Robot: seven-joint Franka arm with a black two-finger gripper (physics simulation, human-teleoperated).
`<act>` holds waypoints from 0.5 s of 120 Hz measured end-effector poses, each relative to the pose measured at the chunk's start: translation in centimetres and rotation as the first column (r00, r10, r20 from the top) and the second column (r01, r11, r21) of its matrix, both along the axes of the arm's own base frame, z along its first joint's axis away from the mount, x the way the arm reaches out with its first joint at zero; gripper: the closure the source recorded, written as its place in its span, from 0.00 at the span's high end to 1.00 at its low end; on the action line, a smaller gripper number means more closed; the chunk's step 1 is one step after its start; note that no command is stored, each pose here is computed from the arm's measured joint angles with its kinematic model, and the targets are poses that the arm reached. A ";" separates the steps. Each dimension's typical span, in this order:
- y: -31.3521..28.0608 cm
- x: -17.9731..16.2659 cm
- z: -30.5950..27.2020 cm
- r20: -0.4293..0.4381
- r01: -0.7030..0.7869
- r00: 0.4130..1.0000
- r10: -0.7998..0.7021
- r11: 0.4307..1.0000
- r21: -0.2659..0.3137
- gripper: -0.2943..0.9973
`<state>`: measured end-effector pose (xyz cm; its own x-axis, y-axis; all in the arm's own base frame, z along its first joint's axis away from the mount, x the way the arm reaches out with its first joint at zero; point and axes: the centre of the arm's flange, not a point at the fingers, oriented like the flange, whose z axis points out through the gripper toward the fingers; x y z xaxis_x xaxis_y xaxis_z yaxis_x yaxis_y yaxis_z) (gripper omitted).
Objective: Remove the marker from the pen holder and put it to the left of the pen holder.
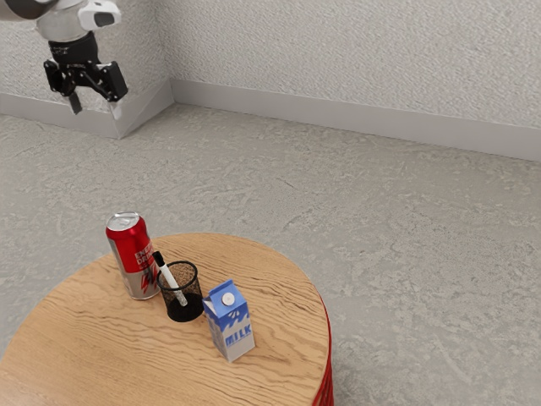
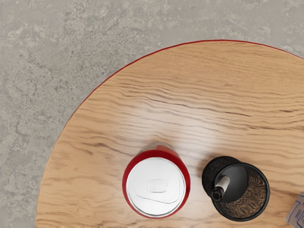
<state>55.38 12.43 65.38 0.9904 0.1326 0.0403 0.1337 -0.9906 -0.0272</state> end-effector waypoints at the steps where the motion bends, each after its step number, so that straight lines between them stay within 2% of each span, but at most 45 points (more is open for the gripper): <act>1: 0.1 0.0 0.0 0.000 0.000 1.000 0.000 1.000 0.000 0.77; 27: -3.2 0.8 -0.2 -0.005 0.097 0.995 -0.097 0.995 0.003 0.77; 36: -5.3 3.8 -1.4 0.003 0.202 0.979 -0.202 0.979 0.038 0.77; 46: -9.1 7.1 -3.9 -0.018 0.376 0.927 -0.375 0.924 0.077 0.77; 60: -13.0 9.4 -7.6 -0.072 0.589 0.808 -0.585 0.800 0.113 0.77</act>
